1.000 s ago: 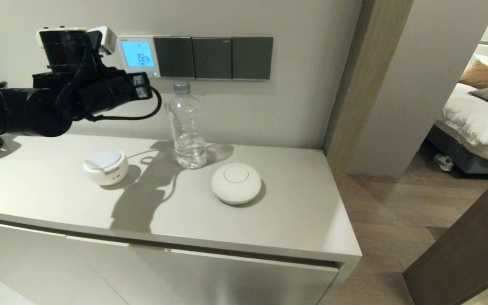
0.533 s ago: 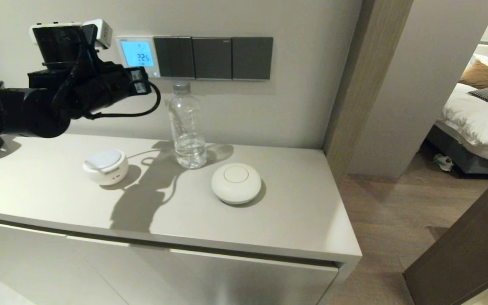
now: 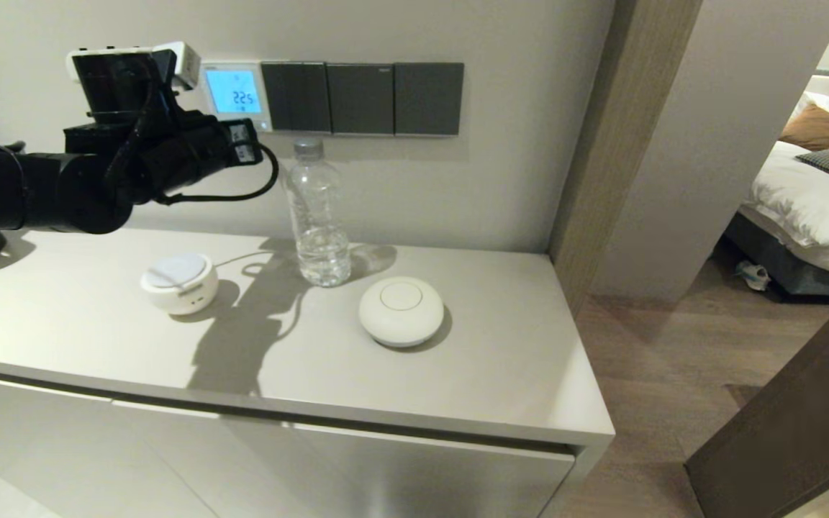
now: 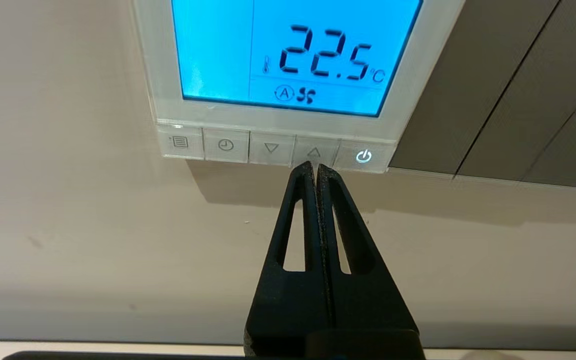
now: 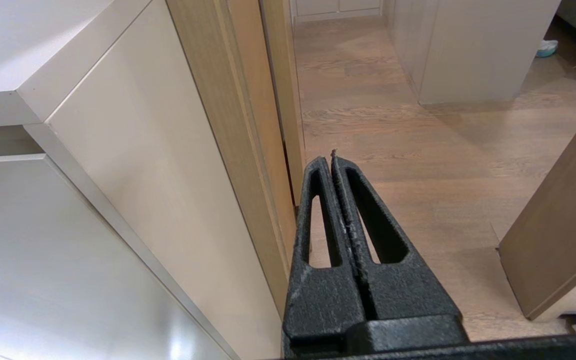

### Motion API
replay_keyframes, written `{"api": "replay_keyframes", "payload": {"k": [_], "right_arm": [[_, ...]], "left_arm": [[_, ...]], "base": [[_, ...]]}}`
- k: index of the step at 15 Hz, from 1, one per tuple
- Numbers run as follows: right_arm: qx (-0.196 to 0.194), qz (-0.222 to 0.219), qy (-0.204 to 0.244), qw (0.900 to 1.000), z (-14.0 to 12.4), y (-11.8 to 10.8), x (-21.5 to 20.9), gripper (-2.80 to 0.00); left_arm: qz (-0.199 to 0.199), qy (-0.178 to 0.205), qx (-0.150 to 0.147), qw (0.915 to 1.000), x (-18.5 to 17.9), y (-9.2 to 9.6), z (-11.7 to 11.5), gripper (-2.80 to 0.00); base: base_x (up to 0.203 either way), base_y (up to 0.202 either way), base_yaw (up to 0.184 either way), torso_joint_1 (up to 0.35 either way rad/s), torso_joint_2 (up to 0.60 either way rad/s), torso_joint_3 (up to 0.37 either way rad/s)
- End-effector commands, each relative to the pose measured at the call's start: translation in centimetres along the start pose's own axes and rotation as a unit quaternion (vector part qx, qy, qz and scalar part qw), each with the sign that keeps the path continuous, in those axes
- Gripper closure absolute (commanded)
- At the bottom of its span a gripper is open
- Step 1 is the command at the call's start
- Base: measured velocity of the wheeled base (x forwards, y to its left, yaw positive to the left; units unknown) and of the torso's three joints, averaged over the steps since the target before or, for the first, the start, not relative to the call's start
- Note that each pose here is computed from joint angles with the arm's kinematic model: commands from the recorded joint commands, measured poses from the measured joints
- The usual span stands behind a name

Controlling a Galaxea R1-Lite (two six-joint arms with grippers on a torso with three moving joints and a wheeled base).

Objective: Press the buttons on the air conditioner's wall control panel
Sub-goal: Press the temperature increase button

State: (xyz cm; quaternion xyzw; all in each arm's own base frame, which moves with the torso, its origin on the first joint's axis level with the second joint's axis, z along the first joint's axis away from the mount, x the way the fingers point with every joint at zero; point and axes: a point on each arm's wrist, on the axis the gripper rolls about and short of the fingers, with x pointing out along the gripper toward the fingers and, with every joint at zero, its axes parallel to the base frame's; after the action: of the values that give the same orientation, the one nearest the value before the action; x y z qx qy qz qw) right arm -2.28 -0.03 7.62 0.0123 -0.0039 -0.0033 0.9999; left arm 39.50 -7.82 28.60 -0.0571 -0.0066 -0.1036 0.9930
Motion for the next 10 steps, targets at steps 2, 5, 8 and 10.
{"api": "replay_keyframes", "payload": {"k": [2, 5, 8, 10], "right_arm": [[0.0, 0.0, 0.002, 1.0, -0.1, 0.0, 0.0, 0.0], [0.0, 0.0, 0.002, 1.0, -0.1, 0.0, 0.0, 0.0], [0.0, 0.0, 0.002, 1.0, -0.1, 0.0, 0.0, 0.0], [0.0, 0.0, 0.002, 1.0, -0.1, 0.0, 0.0, 0.0]], "left_arm": [[0.0, 0.0, 0.0, 1.0, 0.6, 0.0, -0.3, 0.0], [-0.001, -0.008, -0.001, 1.0, 0.2, 0.0, 0.3, 0.0], [-0.001, -0.01, -0.002, 1.0, -0.5, 0.0, 0.6, 0.0], [-0.001, -0.009, -0.002, 1.0, -0.8, 0.0, 0.7, 0.0]], "base": [[0.0, 0.0, 0.0, 0.0, 0.0, 0.0], [0.0, 0.0, 0.0, 0.0, 0.0, 0.0], [0.0, 0.0, 0.0, 0.0, 0.0, 0.0], [0.0, 0.0, 0.0, 0.0, 0.0, 0.0]]}}
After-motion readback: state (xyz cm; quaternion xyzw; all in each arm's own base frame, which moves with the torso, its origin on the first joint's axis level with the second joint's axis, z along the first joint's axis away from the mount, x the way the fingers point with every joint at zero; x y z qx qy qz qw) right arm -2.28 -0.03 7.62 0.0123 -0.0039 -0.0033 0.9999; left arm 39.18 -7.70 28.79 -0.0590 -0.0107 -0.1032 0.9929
